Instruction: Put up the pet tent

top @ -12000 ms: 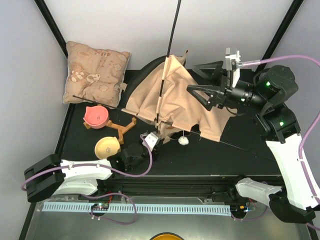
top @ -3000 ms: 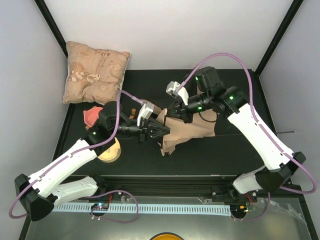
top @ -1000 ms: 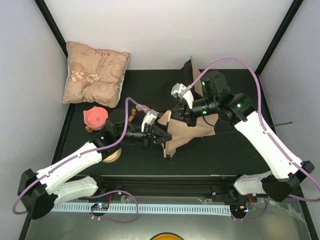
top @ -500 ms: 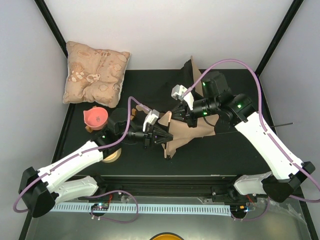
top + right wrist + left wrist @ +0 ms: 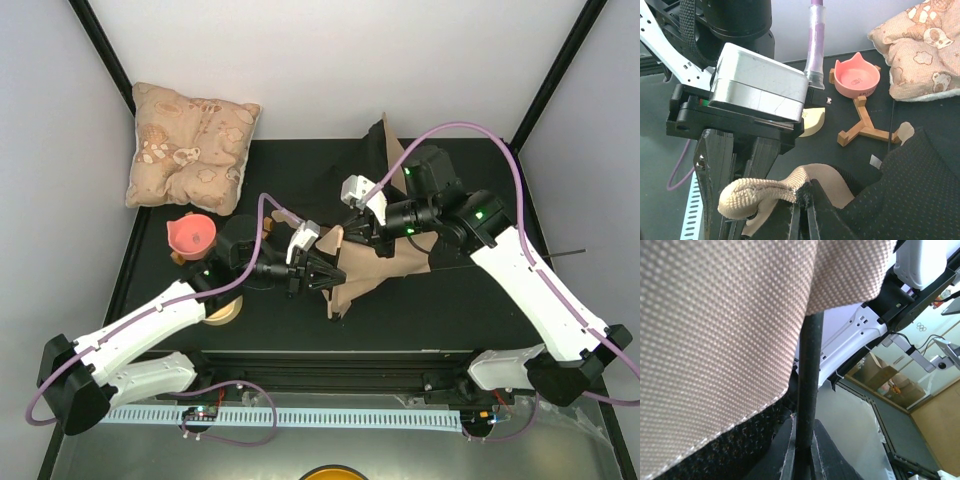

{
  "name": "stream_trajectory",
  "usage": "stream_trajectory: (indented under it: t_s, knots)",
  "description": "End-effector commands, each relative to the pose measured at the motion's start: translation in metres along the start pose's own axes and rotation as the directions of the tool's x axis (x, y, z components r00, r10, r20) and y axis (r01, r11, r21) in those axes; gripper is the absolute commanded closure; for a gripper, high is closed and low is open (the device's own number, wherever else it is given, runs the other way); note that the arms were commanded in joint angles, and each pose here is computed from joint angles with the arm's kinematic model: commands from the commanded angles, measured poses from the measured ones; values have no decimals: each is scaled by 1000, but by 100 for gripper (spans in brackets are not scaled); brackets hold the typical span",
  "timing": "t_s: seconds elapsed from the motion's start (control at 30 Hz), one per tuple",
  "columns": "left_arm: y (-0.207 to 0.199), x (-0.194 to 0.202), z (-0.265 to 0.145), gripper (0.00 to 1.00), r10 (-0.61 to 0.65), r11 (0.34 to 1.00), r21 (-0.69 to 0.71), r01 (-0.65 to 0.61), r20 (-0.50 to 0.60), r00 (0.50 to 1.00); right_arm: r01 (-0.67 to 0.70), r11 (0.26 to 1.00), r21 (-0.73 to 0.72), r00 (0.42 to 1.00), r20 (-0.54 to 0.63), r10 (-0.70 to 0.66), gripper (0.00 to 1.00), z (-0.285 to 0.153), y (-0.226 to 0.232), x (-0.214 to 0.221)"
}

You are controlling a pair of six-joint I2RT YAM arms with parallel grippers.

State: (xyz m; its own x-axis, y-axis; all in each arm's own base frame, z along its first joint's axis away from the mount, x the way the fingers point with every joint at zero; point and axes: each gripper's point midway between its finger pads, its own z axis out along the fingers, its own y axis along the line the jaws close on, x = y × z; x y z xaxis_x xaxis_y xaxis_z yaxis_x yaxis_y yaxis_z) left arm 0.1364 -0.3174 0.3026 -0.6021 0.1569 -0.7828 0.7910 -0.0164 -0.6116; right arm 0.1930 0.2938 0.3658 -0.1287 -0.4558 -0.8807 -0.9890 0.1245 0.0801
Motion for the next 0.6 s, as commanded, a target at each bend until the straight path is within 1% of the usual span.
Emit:
stream_trajectory:
  t_s: [0.0,0.57]
  knots:
    - [19,58,1,98,-296,955,-79,287,-173,939,185,981,63,968,158,-193,99,-25,10,-48]
    - [8,50,-2,99,-266,964,-47,262,-161,950,226,967,115,967,95,-237,99,-19,-1,-31]
